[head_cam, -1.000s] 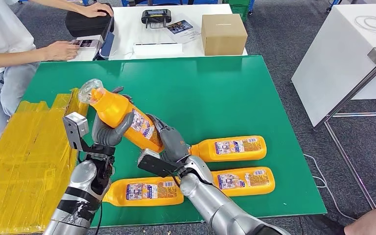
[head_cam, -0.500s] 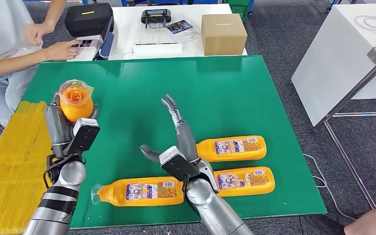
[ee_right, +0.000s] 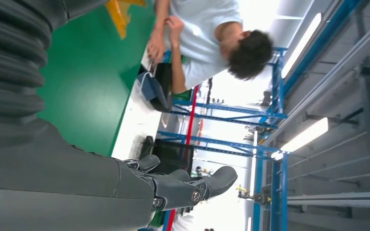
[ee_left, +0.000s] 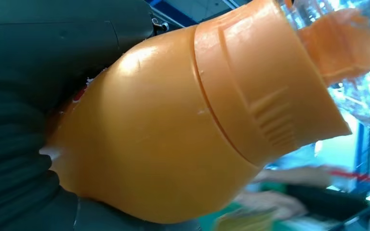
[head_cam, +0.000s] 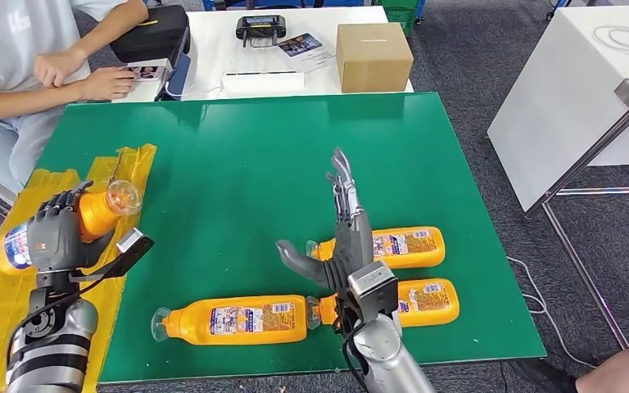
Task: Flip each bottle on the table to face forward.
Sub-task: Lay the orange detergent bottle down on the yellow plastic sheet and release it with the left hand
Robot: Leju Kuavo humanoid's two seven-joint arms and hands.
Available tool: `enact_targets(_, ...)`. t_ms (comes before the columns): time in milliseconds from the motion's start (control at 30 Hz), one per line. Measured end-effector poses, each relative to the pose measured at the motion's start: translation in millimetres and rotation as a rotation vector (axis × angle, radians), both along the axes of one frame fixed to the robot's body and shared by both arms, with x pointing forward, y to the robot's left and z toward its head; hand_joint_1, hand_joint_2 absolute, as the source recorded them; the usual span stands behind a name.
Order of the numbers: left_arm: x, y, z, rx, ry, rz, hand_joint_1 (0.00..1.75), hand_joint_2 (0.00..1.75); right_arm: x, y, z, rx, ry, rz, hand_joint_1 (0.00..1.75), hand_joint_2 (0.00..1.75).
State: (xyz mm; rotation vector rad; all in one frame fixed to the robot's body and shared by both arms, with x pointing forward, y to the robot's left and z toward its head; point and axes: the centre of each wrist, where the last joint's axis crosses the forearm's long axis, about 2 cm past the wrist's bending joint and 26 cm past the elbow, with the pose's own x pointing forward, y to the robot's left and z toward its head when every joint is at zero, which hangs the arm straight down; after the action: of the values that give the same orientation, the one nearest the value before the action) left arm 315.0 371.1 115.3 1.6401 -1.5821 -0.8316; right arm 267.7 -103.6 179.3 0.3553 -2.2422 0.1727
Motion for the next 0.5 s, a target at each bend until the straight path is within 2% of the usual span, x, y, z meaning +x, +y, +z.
enact_targets(267,-6.0,18,-15.9,0.021,0.082,0.054,1.75,1.75,-2,-7,4,0.009,-0.025,0.006,0.00,1.75)
enact_targets(500,-1.1,27,-27.4,0.039,0.163,0.105,1.75,1.75,-1,-6,6,0.007,-0.037,0.035,0.00,1.75)
